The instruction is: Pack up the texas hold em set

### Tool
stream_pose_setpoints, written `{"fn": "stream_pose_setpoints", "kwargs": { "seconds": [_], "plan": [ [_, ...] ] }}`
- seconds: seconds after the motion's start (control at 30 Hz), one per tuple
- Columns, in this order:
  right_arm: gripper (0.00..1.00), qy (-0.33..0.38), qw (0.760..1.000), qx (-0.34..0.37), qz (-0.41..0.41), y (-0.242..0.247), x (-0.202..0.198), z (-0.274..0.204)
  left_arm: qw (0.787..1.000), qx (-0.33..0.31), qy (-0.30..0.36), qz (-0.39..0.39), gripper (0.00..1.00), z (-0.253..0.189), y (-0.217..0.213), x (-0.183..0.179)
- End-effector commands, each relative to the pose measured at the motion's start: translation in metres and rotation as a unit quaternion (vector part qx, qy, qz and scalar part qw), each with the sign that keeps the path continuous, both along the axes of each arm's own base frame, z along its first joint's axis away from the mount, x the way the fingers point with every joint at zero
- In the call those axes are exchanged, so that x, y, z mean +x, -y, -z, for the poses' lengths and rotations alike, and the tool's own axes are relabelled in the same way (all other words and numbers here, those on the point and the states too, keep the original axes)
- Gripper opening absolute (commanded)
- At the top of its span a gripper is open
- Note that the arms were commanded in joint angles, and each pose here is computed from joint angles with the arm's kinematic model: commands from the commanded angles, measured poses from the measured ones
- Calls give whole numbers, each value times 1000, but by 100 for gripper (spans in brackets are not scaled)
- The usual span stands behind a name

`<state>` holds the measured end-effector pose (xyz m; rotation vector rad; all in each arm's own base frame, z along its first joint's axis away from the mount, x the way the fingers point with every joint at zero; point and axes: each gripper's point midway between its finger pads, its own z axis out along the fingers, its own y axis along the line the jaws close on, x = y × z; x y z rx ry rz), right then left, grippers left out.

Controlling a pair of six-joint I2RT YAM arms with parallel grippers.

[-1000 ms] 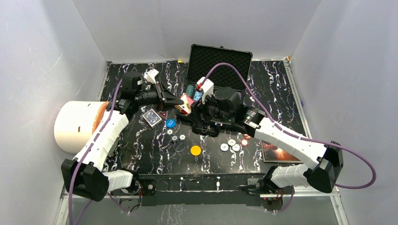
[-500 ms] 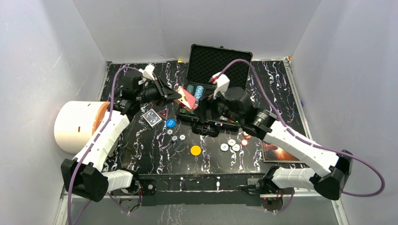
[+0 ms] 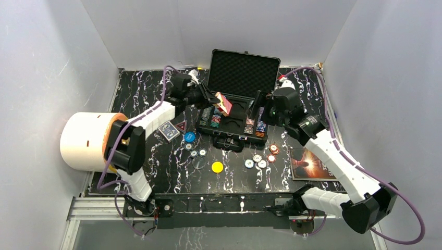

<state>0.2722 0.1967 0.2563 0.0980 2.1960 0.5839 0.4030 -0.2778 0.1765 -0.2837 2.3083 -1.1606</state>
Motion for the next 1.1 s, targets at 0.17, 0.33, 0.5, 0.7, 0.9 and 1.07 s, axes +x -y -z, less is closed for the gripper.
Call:
{"fn": "stream_pose_setpoints", "kwargs": {
  "seconds": [0.17, 0.33, 0.5, 0.7, 0.9, 1.07],
  "plan": [
    [97, -78, 991, 63, 88, 36, 23, 24, 993, -38, 105, 24, 3, -23, 50, 51],
    [97, -91, 988, 57, 108, 52, 35, 39, 993, -33, 111, 28, 5, -2, 68, 59],
    [96, -104, 987, 66, 105, 52, 37, 43, 993, -37, 109, 24, 6, 6, 81, 61],
    [96, -102, 986, 66, 113, 56, 35, 47, 995, -38, 91, 28, 11, 31, 99, 57],
    [96, -106, 986, 60, 114, 58, 33, 50, 997, -9, 82, 12, 17, 48, 107, 53],
    [96, -100, 987, 57, 114, 59, 33, 49, 997, 14, 69, -7, 24, 59, 102, 51]
  ]
}}
